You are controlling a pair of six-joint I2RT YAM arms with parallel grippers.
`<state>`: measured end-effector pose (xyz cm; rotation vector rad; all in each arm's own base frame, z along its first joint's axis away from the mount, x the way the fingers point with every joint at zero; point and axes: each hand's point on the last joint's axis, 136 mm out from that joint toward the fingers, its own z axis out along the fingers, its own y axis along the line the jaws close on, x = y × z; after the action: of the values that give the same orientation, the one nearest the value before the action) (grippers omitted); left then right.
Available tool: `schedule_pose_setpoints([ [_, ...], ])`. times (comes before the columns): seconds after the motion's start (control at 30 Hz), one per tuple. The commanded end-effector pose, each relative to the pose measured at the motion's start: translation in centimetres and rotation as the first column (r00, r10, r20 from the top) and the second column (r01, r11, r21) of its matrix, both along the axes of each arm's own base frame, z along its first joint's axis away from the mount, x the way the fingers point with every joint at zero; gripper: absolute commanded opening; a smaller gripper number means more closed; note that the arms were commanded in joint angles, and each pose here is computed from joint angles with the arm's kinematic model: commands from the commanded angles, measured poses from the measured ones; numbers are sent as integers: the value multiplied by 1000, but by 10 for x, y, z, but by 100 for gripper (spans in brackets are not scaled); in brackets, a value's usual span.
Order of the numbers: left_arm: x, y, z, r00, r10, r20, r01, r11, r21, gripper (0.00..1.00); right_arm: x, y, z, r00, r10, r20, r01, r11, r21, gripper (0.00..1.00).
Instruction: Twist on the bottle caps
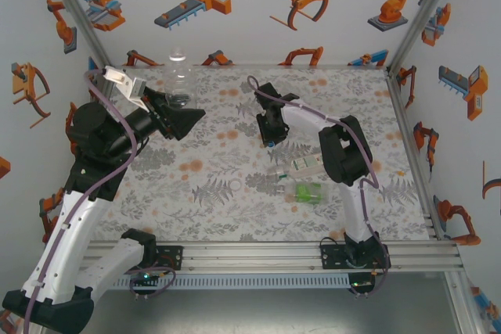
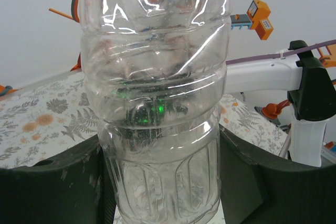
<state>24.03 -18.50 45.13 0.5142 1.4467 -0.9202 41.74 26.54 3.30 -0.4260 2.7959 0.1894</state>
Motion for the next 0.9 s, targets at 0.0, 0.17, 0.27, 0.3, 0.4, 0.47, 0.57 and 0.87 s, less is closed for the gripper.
schedule_pose_setpoints([
  [0.0,-3,2,8,1000,5,29,-4,1000,-17,0,-10,-5,-19,999,12,-42,-14,999,-45,34],
  [0.17,7,-3,-22,1000,-3,-20,5,998,70,0,-8,-3,7,1000,11,-12,-11,1000,-12,30],
  [0.27,16,-9,-58,996,-14,-84,28,985,170,0,-11,4,29,1000,27,-12,-26,997,70,30],
  [0.3,18,-11,-70,995,-23,-101,43,979,201,0,-12,6,38,999,34,-9,-33,994,100,30],
  [0.4,23,-17,-101,987,-51,-150,92,956,280,0,-20,13,69,997,75,20,-78,981,179,30],
  [0.47,23,-23,-116,981,-82,-179,137,936,324,0,-28,21,92,990,129,53,-138,958,250,28],
  [0.57,16,-36,-135,964,-171,-206,242,885,398,0,-44,28,134,970,197,143,-235,908,346,24],
  [0.87,-18,-65,-180,898,-388,-207,428,666,611,0,-109,26,248,809,339,481,-565,674,476,11],
])
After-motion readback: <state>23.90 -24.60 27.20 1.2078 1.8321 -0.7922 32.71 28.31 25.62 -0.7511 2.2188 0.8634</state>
